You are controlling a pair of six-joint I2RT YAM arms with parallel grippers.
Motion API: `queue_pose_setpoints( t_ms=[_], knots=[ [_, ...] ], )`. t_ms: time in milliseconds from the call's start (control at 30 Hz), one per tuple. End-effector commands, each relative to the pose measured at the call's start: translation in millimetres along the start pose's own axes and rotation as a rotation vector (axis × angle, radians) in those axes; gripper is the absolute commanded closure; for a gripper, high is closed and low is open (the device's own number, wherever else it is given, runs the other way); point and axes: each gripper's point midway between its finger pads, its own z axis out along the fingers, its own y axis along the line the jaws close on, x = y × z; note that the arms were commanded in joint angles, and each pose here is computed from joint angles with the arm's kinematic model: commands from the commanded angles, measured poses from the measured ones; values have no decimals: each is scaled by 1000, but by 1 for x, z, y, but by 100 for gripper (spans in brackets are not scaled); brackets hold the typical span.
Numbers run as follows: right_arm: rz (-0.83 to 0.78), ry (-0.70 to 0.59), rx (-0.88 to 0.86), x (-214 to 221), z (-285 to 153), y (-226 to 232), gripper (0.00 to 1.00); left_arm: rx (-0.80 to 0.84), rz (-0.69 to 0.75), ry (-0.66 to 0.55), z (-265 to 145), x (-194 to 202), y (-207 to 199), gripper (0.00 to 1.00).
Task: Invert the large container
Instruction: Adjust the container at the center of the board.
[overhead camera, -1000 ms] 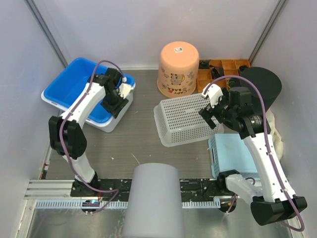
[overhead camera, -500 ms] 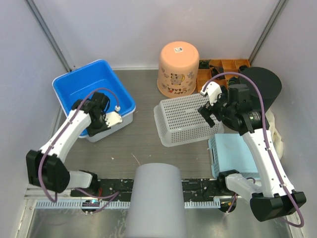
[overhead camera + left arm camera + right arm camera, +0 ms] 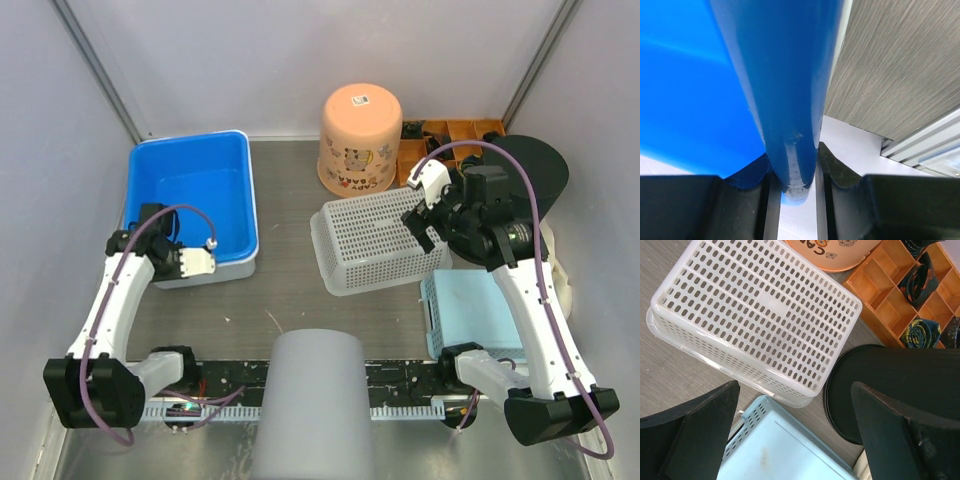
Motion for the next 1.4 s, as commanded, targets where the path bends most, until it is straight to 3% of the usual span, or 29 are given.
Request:
queue_pose_setpoints(
  t_ms=[0, 233, 633, 667, 733, 800, 967, 1133, 1367],
  knots=[
    [8, -66, 6, -20, -10, -5, 0, -25, 40, 248, -6, 61, 27, 98],
    [9, -68, 8, -19, -10, -5, 0, 31, -135, 270, -13, 102, 62, 93],
    [11, -73, 2, -20, -5, -5, 0, 15, -198, 335, -19, 156, 79, 90],
    [10, -75, 1, -21, -5, -5, 0, 12, -201, 338, -19, 158, 80, 86],
    [13, -74, -4, -21, -3, -5, 0, 6, -218, 338, -23, 158, 80, 63],
    [13, -71, -8, -20, -2, -4, 0, 5, -243, 298, -31, 153, 80, 47],
    [15, -69, -17, -20, 0, -3, 0, 51, -309, 151, -54, 131, 74, 32],
    [17, -67, -22, -21, 0, -4, 0, 100, -334, 38, -65, 107, 66, 28],
    [16, -56, -35, -16, 3, -1, 0, 268, -423, -207, -82, 23, 51, 25]
  ],
)
